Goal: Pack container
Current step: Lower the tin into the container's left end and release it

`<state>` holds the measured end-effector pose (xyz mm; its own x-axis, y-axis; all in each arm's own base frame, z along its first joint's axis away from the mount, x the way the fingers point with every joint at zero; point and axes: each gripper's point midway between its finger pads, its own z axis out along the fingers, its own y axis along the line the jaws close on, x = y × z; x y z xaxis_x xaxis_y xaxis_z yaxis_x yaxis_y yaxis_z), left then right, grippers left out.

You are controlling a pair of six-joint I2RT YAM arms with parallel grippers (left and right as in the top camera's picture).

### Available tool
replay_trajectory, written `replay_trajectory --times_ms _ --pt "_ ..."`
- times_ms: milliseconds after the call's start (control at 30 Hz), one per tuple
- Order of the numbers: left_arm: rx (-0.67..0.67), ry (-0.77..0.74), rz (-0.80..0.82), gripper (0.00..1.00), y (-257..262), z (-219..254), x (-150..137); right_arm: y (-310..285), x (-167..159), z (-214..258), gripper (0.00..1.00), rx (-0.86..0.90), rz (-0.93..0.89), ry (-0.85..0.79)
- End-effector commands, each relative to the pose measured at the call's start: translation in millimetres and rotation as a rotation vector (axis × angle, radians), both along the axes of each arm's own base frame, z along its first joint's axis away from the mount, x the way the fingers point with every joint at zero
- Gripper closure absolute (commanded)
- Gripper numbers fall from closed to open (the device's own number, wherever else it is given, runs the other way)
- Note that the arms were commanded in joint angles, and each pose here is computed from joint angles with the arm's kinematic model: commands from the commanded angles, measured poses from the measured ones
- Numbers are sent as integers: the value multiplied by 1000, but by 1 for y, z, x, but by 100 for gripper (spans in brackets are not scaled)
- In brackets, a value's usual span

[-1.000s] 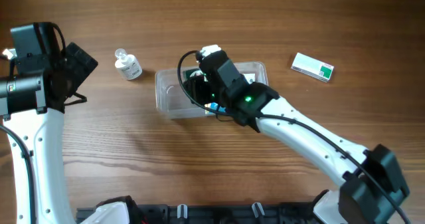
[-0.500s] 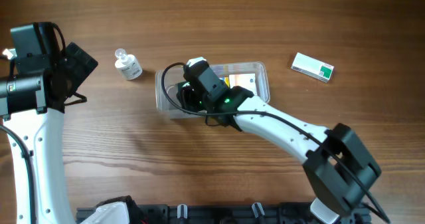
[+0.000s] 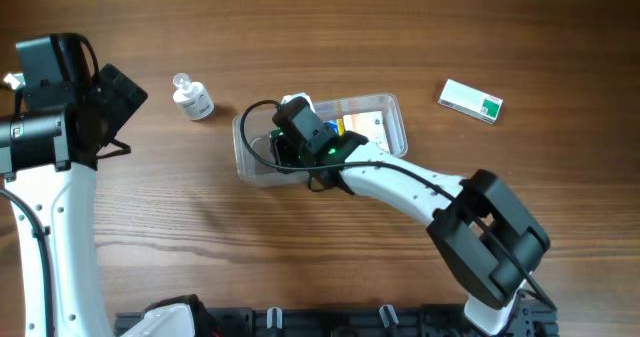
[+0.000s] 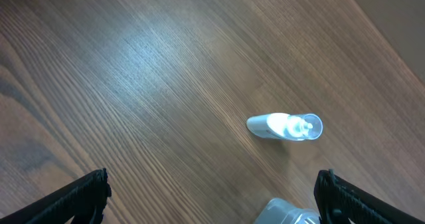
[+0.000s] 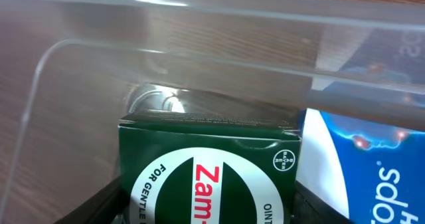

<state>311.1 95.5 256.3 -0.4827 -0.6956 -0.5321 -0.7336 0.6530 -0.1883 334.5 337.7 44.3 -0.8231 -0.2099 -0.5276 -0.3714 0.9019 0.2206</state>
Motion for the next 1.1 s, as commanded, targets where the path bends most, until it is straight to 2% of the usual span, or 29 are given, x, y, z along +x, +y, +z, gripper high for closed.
replay_trajectory --times_ms 0,333,667,900,967,1033,1067 --pt "8 -12 8 0 3 5 0 0 9 0 47 -6 -26 -22" --pt "8 -12 8 0 3 5 0 3 12 3 28 8 -26 -35" --pt "8 -12 8 0 3 5 0 3 12 3 26 7 -23 -36" --pt "8 -11 8 0 3 5 0 15 15 17 35 29 30 -52" --pt "8 -12 8 0 3 5 0 16 16 20 43 28 38 -58" --pt "8 -12 8 0 3 5 0 17 17 21 57 29 39 -60" --pt "8 -12 8 0 3 5 0 16 17 21 74 26 39 -58"
